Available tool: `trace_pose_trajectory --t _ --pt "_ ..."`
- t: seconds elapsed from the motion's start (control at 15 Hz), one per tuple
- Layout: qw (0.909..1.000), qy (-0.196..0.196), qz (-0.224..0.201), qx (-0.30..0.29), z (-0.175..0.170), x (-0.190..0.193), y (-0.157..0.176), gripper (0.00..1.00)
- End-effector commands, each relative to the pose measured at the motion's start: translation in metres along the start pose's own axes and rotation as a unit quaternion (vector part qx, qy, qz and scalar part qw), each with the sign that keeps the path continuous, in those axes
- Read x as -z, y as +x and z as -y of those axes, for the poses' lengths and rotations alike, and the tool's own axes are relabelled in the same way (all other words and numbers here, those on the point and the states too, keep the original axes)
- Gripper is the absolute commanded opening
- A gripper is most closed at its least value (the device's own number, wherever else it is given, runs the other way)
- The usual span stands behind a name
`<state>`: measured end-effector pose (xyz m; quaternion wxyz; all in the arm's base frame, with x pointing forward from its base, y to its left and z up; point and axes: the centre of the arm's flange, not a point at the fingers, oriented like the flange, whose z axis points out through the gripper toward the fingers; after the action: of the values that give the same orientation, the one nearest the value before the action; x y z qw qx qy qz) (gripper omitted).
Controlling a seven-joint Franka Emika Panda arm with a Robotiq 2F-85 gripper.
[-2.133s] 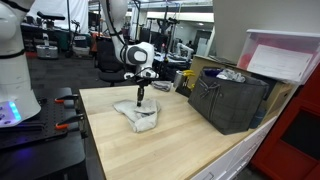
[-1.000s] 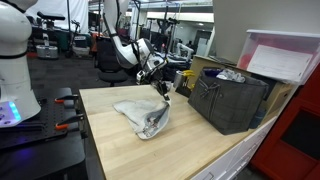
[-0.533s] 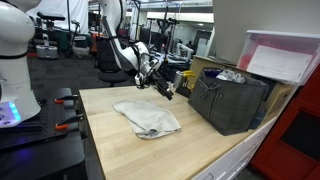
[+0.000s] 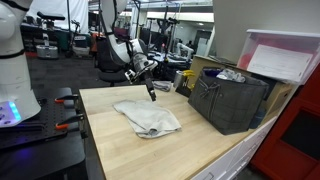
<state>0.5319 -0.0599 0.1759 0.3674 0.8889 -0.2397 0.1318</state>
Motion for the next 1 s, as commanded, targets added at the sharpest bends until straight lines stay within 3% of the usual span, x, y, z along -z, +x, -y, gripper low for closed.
trace_pose_trajectory --t 0.0,0.2,0.47,0.67,0.87,0.93 --pt "0.9947 0.056 0.083 -0.02 -0.028 -0.001 0.006 1.0" --pt "0.982 0.106 0.152 -0.039 -0.035 -0.011 0.013 1.0" --pt "0.9527 0.181 0.237 -0.058 -0.034 -0.017 0.015 1.0" --pt "0.9213 0.245 0.295 -0.067 -0.026 -0.012 0.011 1.0" --pt "0.8819 0.315 0.342 -0.08 -0.014 -0.002 0.006 1.0" --pt "0.8674 0.337 0.356 -0.085 -0.01 0.001 0.004 0.75"
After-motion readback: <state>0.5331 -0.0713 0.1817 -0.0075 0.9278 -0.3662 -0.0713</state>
